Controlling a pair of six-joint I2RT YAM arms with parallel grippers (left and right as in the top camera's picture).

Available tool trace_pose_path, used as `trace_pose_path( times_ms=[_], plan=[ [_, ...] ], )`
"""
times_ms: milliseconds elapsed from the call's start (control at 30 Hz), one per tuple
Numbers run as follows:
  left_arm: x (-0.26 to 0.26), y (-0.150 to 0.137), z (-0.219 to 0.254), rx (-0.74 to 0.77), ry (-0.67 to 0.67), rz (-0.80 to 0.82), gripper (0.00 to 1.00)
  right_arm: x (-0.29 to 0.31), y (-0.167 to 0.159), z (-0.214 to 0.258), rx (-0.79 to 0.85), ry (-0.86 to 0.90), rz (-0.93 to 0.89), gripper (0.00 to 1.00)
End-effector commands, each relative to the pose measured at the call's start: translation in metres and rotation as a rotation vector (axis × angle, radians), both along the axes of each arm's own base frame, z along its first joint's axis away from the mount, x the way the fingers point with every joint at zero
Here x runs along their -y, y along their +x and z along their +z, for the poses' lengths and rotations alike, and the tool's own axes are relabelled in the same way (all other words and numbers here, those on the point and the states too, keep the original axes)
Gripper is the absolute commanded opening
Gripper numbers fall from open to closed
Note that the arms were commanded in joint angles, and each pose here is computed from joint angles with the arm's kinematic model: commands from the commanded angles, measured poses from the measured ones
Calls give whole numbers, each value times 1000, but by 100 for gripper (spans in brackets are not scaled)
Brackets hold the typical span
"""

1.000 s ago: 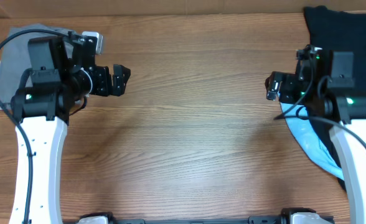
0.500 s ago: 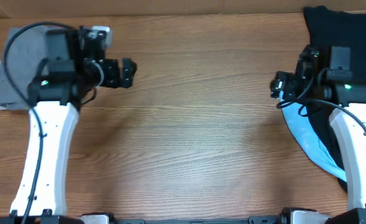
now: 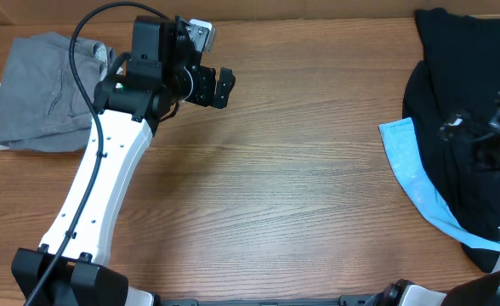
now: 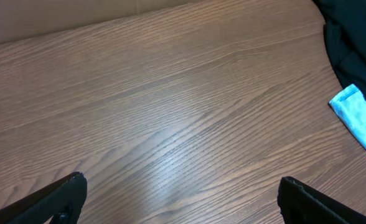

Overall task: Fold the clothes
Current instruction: 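Raise both arms and move the right gripper over the black T-shirt, then grasp the black T-shirt with the right gripper and drag it leftward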

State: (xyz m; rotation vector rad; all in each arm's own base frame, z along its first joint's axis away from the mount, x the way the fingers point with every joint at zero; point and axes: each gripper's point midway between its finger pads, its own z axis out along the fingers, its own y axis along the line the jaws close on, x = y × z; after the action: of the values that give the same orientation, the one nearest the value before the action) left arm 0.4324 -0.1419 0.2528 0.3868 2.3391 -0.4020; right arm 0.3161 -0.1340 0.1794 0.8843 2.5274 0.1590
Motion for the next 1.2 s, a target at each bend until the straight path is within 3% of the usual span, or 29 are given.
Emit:
trace_pose_path(
  times_ms=[0, 333, 633, 1000, 1167],
  plan=[
    [2, 5, 5, 13, 0, 10, 100, 19, 0, 12, 47, -9, -41, 99],
    [2, 8, 8, 29, -3, 10, 100, 39, 4, -1, 6, -84, -25, 99],
    [2, 9, 0, 8, 4, 12, 100, 102, -8, -20, -39, -151, -275, 99],
    [2, 13, -23, -43, 22, 17, 100, 167, -24, -71, -85, -116, -463, 98],
    [2, 15, -33, -67, 27, 17, 100, 178, -28, -98, -119, -82, -465, 98]
  ],
)
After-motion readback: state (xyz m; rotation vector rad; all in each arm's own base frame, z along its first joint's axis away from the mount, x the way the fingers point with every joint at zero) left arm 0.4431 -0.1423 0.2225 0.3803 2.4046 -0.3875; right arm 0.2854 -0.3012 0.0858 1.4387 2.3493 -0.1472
